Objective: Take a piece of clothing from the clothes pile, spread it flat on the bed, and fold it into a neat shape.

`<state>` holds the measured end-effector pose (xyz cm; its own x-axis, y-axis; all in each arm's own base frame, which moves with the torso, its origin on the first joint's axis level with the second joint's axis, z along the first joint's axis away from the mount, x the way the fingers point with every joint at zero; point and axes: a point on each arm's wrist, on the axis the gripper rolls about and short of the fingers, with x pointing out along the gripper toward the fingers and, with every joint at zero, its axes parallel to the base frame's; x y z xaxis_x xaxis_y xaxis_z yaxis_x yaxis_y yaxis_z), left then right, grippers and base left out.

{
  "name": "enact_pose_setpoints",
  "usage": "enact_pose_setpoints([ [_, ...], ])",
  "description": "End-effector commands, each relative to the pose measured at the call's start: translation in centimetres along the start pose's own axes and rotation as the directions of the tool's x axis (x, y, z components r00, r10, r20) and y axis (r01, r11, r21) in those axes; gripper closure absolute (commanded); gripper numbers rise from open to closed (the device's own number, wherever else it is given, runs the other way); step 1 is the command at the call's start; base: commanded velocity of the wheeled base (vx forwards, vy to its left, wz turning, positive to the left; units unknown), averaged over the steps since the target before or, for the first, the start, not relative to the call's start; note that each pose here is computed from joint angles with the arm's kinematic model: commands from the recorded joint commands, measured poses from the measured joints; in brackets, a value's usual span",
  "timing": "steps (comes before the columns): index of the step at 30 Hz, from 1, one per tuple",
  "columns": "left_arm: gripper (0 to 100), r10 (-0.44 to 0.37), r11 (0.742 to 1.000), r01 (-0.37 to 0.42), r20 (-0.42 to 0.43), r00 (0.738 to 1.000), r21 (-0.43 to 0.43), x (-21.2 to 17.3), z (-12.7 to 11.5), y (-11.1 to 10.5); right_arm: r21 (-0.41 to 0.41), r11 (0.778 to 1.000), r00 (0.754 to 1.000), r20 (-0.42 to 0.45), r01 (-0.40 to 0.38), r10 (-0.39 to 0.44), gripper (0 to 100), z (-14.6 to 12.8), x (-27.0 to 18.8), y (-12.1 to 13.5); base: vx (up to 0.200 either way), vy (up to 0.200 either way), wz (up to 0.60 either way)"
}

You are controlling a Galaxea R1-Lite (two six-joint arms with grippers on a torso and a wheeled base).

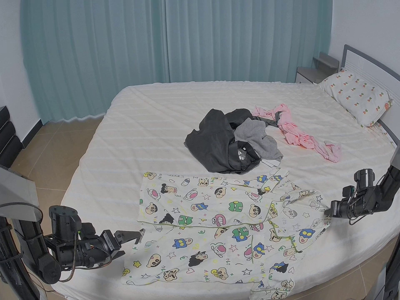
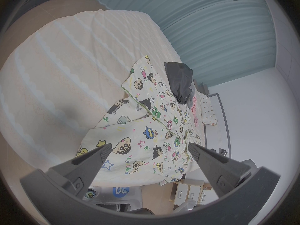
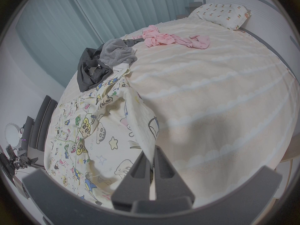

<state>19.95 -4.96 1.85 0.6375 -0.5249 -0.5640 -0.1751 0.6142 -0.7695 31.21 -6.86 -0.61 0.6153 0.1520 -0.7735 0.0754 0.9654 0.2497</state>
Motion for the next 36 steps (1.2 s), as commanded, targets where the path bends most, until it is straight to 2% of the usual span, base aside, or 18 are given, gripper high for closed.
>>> enact_pose_setpoints([
  [1,0,0.018,1.0,-0.018,-0.015,1.0,-0.009,-0.1,-0.4,0.3,-0.007,1.0,0.999,-0.03,-0.012,0.011,100,-0.5,1.0,0.3,0.0,0.0,0.0],
  [3,0,0.019,1.0,-0.019,-0.016,1.0,-0.008,-0.1,-0.4,0.3,-0.006,1.0,0.999,-0.036,-0.015,0.015,100,-0.6,1.2,0.5,0.0,0.0,0.0],
  [4,0,0.02,1.0,-0.02,-0.017,1.0,-0.01,-0.1,-0.4,0.4,-0.002,1.0,0.999,-0.041,-0.014,0.014,0,-0.7,1.4,0.4,0.0,0.0,0.0],
  [12,0,0.023,1.0,-0.023,-0.029,0.999,-0.005,0.1,-0.6,0.4,0.024,1.0,1.0,-0.018,-0.007,0.008,0,-0.5,0.1,0.2,0.0,0.0,0.0],
  [17,0,0.021,1.0,-0.021,-0.04,0.999,0.001,0.2,-0.8,0.3,0.007,0.996,0.995,-0.049,-0.092,0.092,0,-2.2,-2.3,1.7,-0.08,0.0,0.0],
  [20,0,0.021,1.0,-0.021,-0.043,0.999,0.004,0.2,-0.9,0.2,-0.029,0.988,0.985,-0.092,-0.15,0.147,0,-3.7,-3.4,4.0,-0.2,0.0,0.0],
  [23,0,0.021,1.0,-0.021,-0.043,0.999,0.002,0.2,-0.9,0.2,-0.072,0.978,0.967,-0.177,-0.197,0.182,0,-5.9,-3.6,6.1,-0.2,0.0,0.0],
  [26,0,0.021,1.0,-0.021,-0.043,0.999,0.002,0.2,-0.9,0.2,-0.081,0.975,0.963,-0.193,-0.207,0.188,0,-6.3,-3.5,6.5,-0.2,0.0,0.0],
  [27,0,0.022,1.0,-0.022,-0.041,0.999,0.001,0.2,-0.9,0.2,-0.117,0.964,0.947,-0.245,-0.241,0.207,0,-7.7,-3.1,7.7,-0.2,0.0,0.0],
  [29,0,0.023,1.0,-0.023,-0.042,0.999,0.002,0.2,-0.9,0.2,-0.137,0.957,0.94,-0.268,-0.254,0.211,0,-8.5,-2.5,8.3,-0.2,0.0,0.0],
  [33,0,0.026,1.0,-0.026,-0.043,0.999,0.002,0.3,-0.9,0.3,-0.195,0.941,0.935,-0.279,-0.276,0.217,0,-9.7,-1.2,9.5,-0.05,0.0,0.0],
  [36,0,0.026,1.0,-0.026,-0.043,0.999,0.002,0.3,-0.9,0.3,-0.25,0.939,0.947,-0.278,-0.236,0.164,0,-10.7,0.4,10.6,0.0,0.0,0.0],
])
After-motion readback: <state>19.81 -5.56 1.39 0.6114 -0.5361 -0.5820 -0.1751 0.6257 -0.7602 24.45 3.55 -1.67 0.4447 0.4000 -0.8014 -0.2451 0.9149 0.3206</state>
